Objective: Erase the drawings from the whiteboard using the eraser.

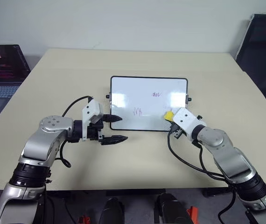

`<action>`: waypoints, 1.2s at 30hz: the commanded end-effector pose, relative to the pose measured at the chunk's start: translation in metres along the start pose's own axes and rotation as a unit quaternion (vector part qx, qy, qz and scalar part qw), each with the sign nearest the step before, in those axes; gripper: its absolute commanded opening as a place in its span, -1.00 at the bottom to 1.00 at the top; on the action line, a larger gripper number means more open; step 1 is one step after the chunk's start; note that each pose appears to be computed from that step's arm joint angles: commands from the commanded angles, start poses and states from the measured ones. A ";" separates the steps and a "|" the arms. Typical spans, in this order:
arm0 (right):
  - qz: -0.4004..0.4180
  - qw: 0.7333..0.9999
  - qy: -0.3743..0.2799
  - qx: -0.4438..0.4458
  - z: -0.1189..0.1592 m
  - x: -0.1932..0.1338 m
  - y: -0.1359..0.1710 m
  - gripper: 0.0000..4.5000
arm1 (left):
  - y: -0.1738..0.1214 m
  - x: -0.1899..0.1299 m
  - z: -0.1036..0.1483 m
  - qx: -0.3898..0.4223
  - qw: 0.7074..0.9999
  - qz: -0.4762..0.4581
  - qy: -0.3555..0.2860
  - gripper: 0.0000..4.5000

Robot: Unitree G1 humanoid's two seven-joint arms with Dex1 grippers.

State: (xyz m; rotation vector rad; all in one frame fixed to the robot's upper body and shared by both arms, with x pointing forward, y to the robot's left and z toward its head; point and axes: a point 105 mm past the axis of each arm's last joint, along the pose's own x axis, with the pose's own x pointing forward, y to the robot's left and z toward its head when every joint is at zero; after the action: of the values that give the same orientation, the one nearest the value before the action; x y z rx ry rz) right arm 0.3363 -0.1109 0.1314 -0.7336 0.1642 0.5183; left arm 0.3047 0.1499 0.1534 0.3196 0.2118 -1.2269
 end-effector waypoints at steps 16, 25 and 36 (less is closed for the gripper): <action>-0.033 0.998 0.020 -0.059 -0.003 0.005 -0.019 -0.62 | -0.002 -0.002 0.005 0.019 1.000 -0.003 -0.004 1.00; -0.072 0.994 -0.035 -0.072 0.029 0.023 -0.034 -0.62 | -0.003 -0.001 0.008 0.020 1.000 -0.003 -0.006 1.00; 0.017 0.997 0.028 -0.071 -0.003 0.014 -0.008 -0.62 | -0.003 -0.001 0.009 0.018 1.000 0.000 -0.006 1.00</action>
State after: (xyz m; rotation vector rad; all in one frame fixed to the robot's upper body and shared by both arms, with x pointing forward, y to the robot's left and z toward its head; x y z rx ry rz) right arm 0.3502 -0.0992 0.1361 -0.8761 0.1359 0.5795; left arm 0.3030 0.1490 0.1507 0.3171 0.2234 -1.2219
